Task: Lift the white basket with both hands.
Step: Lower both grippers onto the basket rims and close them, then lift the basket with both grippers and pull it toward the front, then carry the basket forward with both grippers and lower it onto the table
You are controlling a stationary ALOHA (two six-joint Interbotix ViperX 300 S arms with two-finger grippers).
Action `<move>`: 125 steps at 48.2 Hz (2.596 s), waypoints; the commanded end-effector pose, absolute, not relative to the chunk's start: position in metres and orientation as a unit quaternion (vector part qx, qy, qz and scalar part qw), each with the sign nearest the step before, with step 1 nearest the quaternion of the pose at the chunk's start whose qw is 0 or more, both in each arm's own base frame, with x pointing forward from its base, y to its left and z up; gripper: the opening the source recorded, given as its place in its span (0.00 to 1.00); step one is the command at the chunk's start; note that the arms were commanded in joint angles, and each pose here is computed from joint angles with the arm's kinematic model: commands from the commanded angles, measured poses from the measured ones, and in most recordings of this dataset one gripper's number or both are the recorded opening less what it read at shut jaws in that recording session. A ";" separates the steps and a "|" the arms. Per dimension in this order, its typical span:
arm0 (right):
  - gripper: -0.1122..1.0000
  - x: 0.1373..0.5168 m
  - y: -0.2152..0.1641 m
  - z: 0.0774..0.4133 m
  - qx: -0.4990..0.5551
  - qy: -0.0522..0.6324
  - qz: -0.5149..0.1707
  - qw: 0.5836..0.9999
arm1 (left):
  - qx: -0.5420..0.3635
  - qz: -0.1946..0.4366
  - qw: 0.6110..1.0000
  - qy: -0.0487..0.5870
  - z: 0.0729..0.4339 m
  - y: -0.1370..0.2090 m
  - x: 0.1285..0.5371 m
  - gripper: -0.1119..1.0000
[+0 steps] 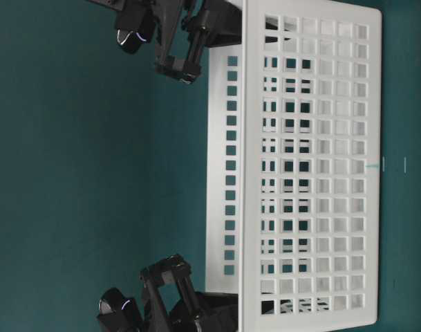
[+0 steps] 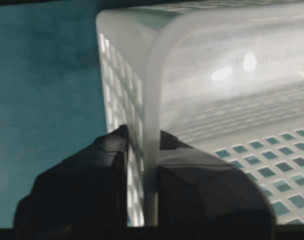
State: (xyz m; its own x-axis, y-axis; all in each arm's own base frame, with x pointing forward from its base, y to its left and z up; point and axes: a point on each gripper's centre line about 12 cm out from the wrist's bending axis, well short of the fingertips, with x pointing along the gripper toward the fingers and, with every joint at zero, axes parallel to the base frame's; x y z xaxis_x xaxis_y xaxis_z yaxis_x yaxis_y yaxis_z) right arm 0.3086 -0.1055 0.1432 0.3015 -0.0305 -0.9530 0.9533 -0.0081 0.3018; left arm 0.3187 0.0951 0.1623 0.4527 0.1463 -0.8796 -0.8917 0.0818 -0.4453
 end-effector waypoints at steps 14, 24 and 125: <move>0.26 0.307 -0.104 0.140 0.564 0.413 -0.429 0.572 | -0.552 0.399 0.651 0.335 0.162 0.095 0.317 0.14; 0.26 0.306 -0.104 0.153 0.564 0.412 -0.426 0.575 | -0.557 0.391 0.659 0.320 0.178 0.096 0.319 0.14; 0.26 0.314 0.010 0.149 0.560 0.452 -0.379 0.581 | -0.552 0.330 0.650 0.405 0.183 -0.023 0.321 0.14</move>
